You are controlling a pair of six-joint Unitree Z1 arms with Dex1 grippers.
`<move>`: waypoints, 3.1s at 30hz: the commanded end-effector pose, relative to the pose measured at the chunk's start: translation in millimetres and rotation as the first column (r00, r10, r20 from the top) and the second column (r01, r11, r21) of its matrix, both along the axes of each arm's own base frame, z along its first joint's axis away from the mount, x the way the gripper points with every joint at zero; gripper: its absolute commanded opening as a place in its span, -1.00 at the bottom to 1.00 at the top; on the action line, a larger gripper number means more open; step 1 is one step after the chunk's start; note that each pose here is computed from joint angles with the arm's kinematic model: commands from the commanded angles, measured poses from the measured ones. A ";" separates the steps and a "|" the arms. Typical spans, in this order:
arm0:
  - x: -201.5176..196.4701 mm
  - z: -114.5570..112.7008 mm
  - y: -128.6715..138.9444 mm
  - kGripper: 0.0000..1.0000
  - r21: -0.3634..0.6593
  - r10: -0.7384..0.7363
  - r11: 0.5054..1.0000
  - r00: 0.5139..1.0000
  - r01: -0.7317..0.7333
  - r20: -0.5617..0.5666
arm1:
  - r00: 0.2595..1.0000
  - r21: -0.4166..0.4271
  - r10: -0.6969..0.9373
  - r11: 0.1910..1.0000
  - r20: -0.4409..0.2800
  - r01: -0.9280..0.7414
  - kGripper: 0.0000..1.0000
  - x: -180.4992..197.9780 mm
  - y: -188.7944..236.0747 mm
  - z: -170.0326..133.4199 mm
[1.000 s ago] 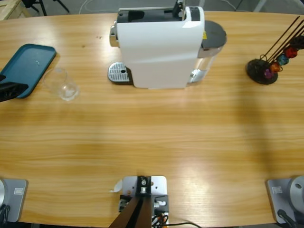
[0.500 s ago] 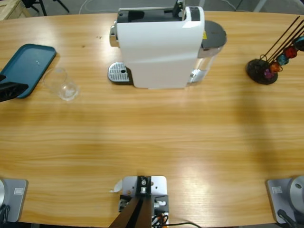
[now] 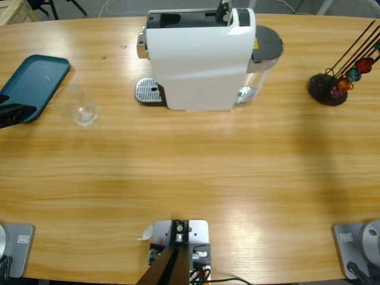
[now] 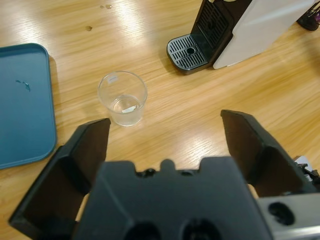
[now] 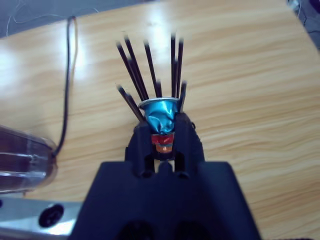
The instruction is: Pour coffee
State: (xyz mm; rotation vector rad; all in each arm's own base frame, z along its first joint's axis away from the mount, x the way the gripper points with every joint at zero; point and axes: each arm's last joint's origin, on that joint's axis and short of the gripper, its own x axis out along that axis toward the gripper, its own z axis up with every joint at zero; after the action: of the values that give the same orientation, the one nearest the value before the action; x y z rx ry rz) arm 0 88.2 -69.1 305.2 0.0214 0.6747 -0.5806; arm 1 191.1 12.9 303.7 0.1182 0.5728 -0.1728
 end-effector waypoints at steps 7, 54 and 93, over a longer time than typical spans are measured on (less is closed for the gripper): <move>2.0 -12.5 -3.4 0.92 0.038 -0.042 0.998 0.999 0.042 -0.017 | 0.826 -0.245 0.561 0.810 0.053 -0.533 -1.00 -52.8 60.6 110.5; -1.8 -12.4 -3.4 0.92 0.020 -0.095 0.995 0.995 0.095 -0.014 | 0.061 -0.434 0.950 -0.083 -0.307 -0.897 -1.00 95.4 276.6 78.3; -2.2 -12.5 -2.5 0.92 0.024 -0.086 0.996 0.996 0.086 -0.009 | 0.081 -0.397 0.938 -0.064 -0.338 -0.915 -0.79 126.9 291.8 50.8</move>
State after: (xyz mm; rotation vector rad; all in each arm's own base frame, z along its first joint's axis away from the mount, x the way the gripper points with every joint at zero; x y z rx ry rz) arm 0 88.1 -73.2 304.8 0.0423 0.6647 -0.6605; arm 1 305.2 294.7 376.6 -0.8943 0.3658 1.1181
